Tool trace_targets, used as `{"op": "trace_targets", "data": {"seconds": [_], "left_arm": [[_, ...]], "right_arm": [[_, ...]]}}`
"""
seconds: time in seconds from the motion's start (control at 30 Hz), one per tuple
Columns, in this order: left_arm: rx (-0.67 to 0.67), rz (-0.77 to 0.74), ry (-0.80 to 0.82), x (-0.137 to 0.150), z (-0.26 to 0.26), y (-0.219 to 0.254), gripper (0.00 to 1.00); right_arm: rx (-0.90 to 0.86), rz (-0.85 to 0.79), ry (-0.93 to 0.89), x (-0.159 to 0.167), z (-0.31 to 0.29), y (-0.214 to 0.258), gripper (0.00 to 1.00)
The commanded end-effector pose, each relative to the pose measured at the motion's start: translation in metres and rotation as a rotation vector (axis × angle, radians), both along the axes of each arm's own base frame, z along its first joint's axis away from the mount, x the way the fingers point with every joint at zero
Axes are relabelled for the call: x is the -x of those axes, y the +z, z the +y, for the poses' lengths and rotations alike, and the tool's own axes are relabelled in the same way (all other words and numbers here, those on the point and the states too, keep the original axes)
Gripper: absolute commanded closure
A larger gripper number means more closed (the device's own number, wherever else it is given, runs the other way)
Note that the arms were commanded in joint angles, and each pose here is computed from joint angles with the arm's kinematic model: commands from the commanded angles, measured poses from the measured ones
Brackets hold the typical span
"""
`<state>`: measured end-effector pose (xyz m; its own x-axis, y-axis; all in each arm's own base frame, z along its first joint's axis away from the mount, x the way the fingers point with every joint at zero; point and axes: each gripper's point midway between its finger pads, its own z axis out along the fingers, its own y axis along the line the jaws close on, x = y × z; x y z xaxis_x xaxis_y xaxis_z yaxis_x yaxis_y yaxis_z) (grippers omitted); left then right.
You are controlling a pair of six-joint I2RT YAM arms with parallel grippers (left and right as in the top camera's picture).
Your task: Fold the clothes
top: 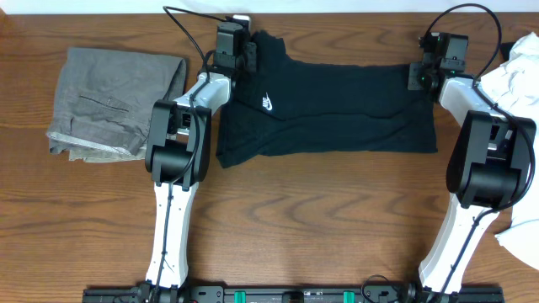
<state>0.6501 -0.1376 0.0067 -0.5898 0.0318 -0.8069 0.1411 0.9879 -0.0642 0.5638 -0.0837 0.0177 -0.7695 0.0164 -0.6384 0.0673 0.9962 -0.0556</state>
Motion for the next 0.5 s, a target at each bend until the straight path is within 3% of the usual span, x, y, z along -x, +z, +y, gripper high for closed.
{"op": "trace_targets", "data": {"seconds": [0.0,0.23,0.33,0.4,0.47], "left_arm": [[-0.121,0.041,0.077,0.003,0.037,-0.017,0.94],[-0.156,0.06,0.091,0.003,0.064,-0.019,0.92],[-0.151,0.038,0.095,-0.001,0.066,-0.007,0.71],[-0.147,0.014,0.094,-0.003,0.063,0.006,0.67],[-0.139,-0.023,0.092,-0.007,0.06,0.027,0.55]], "right_arm": [[0.013,0.029,0.0,0.004,-0.004,-0.013,0.96],[0.068,0.06,-0.055,0.011,-0.02,-0.017,0.96],[0.071,0.055,-0.067,0.011,-0.026,-0.016,0.96],[0.073,0.038,-0.078,0.009,-0.033,-0.013,0.96],[0.07,0.016,-0.082,0.005,-0.036,-0.01,0.94]]}}
